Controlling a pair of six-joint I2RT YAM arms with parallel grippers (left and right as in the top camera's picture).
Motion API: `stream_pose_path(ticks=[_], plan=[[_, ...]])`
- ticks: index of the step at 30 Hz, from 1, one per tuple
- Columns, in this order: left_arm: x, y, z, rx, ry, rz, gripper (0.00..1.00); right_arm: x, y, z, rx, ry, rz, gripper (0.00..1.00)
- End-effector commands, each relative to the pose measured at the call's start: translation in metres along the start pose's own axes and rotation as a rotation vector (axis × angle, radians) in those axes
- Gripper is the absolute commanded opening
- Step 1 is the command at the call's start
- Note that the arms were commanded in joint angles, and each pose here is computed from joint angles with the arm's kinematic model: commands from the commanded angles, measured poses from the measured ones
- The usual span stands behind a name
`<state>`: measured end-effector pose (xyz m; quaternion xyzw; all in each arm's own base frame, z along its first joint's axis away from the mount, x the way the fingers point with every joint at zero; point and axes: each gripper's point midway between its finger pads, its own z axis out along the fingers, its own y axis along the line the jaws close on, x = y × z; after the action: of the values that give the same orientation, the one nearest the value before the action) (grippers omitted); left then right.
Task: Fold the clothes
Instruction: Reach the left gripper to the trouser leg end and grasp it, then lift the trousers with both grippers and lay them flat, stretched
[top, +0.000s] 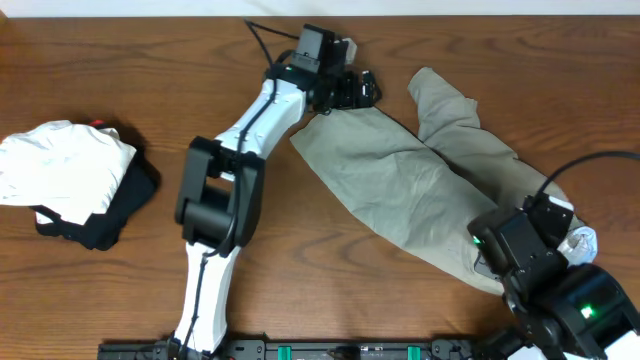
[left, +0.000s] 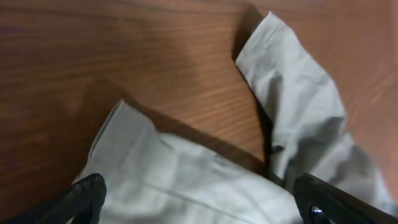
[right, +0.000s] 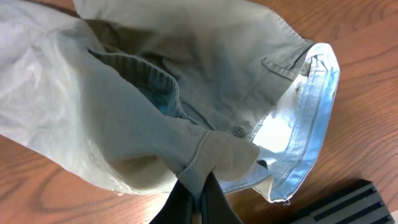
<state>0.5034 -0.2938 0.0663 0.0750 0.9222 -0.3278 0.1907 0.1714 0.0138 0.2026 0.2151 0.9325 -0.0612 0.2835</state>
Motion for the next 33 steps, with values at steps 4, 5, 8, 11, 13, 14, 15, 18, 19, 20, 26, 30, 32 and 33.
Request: stream_pose_path(ticks=[4,5,8,11,13,14,15,18,19,20,26,30,32,33], plan=[[0.017,0.029,0.027,-0.085,0.051,0.084,0.98,0.001,0.005,0.006,0.028,0.019,-0.045,0.01],[0.02,0.03,0.029,-0.087,0.06,0.094,0.98,0.001,0.006,0.007,0.032,0.022,-0.048,0.01],[0.026,0.039,0.033,-0.144,0.074,0.131,0.98,0.001,0.008,0.01,0.04,0.028,-0.053,0.01],[0.032,0.037,0.036,-0.16,0.094,0.187,0.98,0.002,0.01,0.013,0.051,0.036,-0.061,0.01],[0.037,0.032,0.038,-0.157,0.11,0.212,0.98,0.002,0.012,0.014,0.056,0.04,-0.063,0.01],[0.04,0.031,0.039,-0.156,0.117,0.221,0.98,0.002,0.012,0.015,0.057,0.041,-0.065,0.01],[0.042,0.029,0.04,-0.156,0.123,0.223,1.0,0.002,0.013,0.015,0.059,0.042,-0.066,0.01],[0.045,0.025,0.042,-0.158,0.129,0.23,0.96,0.002,0.013,0.016,0.064,0.046,-0.069,0.01],[0.045,0.025,0.042,-0.162,0.129,0.232,0.96,0.002,0.013,0.016,0.064,0.046,-0.069,0.01],[0.046,0.025,0.043,-0.17,0.128,0.235,0.96,0.002,0.013,0.016,0.065,0.046,-0.069,0.01],[0.051,0.034,0.044,-0.232,0.138,0.239,0.67,0.002,0.013,0.016,0.064,0.045,-0.069,0.01],[0.051,0.034,0.043,-0.231,0.135,0.24,0.4,0.002,0.013,0.016,0.064,0.045,-0.069,0.01],[0.046,0.034,0.041,-0.23,0.121,0.241,0.39,0.002,0.013,0.016,0.065,0.043,-0.069,0.01],[0.043,0.034,0.039,-0.229,0.112,0.241,0.39,0.001,0.013,0.016,0.067,0.042,-0.07,0.01]])
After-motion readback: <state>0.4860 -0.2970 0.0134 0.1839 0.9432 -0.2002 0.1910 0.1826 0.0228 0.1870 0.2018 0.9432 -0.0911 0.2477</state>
